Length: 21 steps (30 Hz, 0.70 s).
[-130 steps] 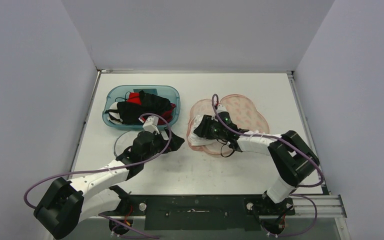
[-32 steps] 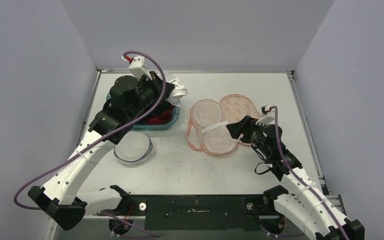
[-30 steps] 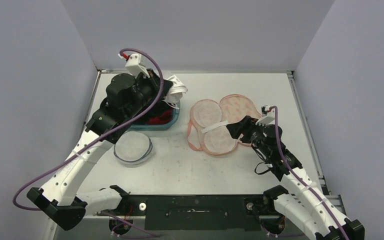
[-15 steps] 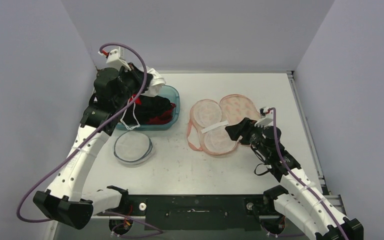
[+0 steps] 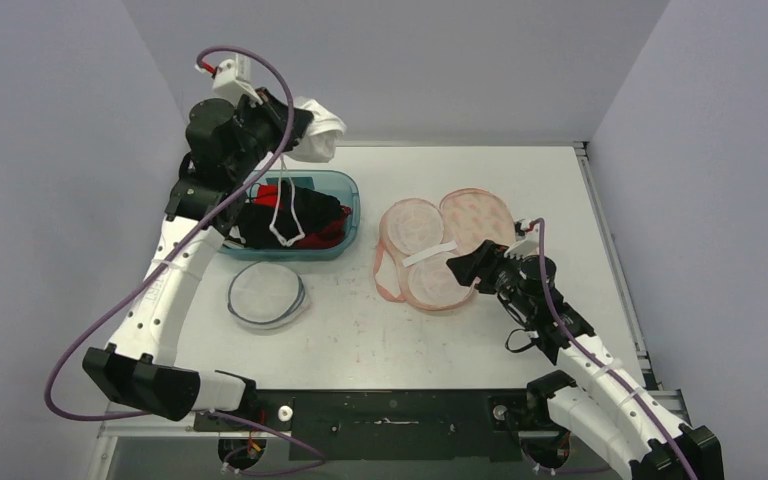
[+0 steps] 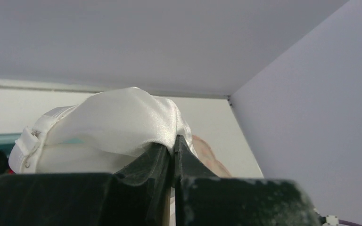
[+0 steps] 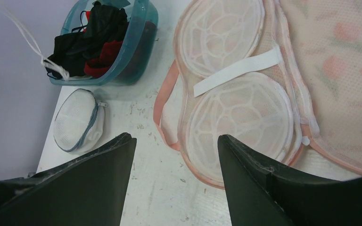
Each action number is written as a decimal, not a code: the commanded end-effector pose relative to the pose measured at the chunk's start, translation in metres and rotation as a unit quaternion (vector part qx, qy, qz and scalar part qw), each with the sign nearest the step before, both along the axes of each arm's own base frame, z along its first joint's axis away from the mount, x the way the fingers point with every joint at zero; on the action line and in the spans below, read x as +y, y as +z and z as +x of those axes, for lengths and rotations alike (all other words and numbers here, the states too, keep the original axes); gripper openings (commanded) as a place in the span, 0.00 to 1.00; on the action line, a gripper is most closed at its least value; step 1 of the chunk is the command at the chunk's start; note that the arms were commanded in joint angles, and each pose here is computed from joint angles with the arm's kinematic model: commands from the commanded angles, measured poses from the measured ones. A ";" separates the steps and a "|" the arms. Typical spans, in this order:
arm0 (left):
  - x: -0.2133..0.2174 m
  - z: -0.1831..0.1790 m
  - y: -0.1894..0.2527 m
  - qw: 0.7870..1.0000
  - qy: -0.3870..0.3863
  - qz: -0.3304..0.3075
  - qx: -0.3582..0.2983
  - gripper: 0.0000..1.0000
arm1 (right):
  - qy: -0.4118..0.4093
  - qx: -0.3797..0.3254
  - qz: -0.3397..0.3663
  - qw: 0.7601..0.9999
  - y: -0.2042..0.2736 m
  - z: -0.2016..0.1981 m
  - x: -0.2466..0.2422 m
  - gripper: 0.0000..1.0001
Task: Unzip the laundry bag and remove the bra
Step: Pick up the bra from the laundry bag, then place the bra in the bin.
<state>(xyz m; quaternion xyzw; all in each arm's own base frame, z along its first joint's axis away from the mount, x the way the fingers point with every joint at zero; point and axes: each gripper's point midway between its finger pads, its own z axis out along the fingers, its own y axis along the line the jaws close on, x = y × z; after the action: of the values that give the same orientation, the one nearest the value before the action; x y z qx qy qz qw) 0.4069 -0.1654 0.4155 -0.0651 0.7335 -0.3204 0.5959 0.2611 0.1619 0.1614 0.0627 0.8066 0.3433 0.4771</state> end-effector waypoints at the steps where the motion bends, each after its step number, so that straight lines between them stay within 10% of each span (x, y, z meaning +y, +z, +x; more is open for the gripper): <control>1: 0.004 -0.024 0.087 0.995 -0.011 -0.024 -0.099 0.00 | 0.002 -0.035 0.015 0.999 0.020 0.009 0.004 0.65; 8: 0.005 -0.029 0.092 0.994 -0.015 -0.020 -0.106 0.00 | 0.001 -0.038 0.014 0.999 0.021 0.012 0.004 0.65; 21: 0.023 0.026 -0.089 0.998 0.046 -0.044 0.009 0.00 | 0.001 -0.022 0.007 1.000 0.003 0.006 0.002 0.65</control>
<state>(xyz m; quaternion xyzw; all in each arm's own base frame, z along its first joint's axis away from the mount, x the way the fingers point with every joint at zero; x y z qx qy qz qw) 0.4173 -0.1573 0.3266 -0.0980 0.7563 -0.3209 0.5617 0.2642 0.1636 0.1599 0.0614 0.8054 0.3447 0.4782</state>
